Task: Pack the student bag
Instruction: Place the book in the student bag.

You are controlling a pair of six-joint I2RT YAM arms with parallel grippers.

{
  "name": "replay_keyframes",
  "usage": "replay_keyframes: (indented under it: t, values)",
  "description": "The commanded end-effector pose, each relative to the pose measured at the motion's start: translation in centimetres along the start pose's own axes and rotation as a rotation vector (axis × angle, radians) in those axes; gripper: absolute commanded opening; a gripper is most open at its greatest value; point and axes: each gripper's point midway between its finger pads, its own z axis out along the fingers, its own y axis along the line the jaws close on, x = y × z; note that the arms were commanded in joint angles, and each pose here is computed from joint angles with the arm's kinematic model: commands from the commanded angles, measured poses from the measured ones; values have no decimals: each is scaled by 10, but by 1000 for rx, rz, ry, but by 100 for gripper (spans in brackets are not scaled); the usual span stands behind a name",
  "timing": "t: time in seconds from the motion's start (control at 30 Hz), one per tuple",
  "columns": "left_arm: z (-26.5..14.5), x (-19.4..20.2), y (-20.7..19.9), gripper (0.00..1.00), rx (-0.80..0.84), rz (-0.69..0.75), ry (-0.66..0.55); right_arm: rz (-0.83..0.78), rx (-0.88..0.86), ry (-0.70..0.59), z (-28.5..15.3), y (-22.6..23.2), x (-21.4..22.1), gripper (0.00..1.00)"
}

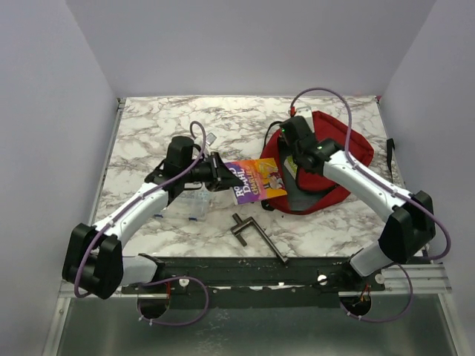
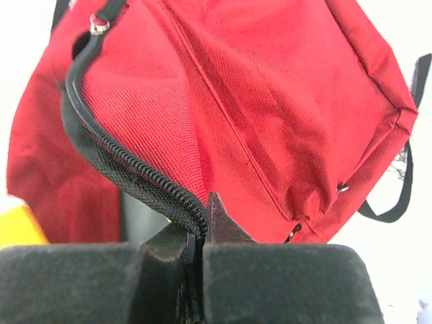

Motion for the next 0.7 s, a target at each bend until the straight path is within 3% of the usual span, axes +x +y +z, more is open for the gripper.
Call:
replay_keyframes:
  t: [0.0,0.27,0.67]
  values:
    - [21,7,-47,0,202,-17,53,43,-180,-45,-24,-7,-32,1]
    - [77,0,-55,0,254,-141,88,149,-240,-118,-46,-25,-58,1]
    - [161,-34,-67,0,266,-263,-169,223,-431,-142,-70,-4,-69,1]
